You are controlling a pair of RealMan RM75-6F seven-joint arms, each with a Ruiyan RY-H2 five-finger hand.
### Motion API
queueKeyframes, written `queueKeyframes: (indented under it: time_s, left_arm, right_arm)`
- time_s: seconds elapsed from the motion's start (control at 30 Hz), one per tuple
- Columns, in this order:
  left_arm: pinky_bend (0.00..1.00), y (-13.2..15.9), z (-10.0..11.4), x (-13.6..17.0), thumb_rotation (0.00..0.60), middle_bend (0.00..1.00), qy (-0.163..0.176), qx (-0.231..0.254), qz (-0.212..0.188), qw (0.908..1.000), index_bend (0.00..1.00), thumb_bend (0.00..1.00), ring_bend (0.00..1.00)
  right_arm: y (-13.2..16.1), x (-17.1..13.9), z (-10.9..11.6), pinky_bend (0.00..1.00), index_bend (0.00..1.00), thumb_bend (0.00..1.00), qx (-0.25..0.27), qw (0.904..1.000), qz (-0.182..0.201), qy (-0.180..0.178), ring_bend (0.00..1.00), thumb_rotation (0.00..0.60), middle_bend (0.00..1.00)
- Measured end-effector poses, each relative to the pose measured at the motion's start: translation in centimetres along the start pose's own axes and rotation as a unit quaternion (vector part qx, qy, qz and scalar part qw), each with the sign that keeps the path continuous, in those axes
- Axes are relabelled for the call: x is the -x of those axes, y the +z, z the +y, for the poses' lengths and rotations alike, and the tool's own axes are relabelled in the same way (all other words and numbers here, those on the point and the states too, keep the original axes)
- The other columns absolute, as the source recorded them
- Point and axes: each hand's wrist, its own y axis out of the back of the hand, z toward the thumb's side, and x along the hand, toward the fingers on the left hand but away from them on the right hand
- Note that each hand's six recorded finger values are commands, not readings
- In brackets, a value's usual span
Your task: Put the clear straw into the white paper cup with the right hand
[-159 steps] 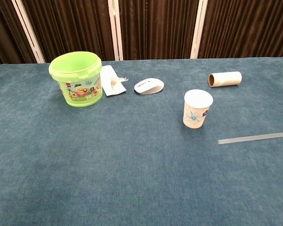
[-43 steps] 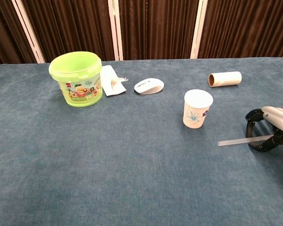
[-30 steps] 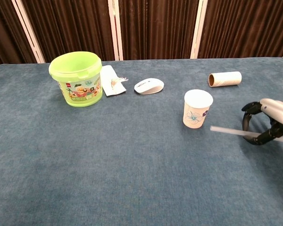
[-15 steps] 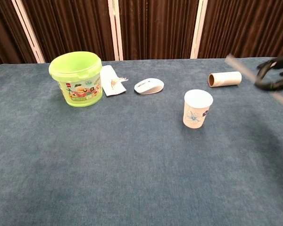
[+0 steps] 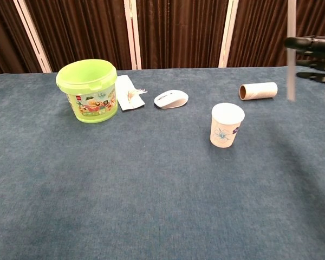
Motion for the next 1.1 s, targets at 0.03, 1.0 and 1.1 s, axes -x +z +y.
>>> queueKeyframes:
  time_s: [0.03,1.0,1.1]
  left_arm:
    - [0.00,0.0,0.0,0.0,0.600,0.00,0.000,0.001,0.000,1.0000,0.00,0.20,0.00]
    - [0.00,0.0,-0.1,-0.1,0.600,0.00,-0.010,0.019,-0.006,0.9997,0.00,0.20,0.00]
    - [0.00,0.0,-0.1,-0.1,0.600,0.00,-0.010,0.018,-0.006,0.9998,0.00,0.20,0.00]
  right_arm:
    - [-0.3,0.1,-0.5,0.00,0.57,0.31,0.015,0.9999,-0.001,0.002,0.00,0.600,0.14]
    - [-5.3,3.1,-6.5,0.00,0.58,0.31,0.067,0.9978,0.002,-0.006,0.00,0.600,0.15]
    - [-5.8,3.1,-6.6,0.00,0.58,0.31,0.064,0.9980,0.000,-0.006,0.00,0.600,0.15]
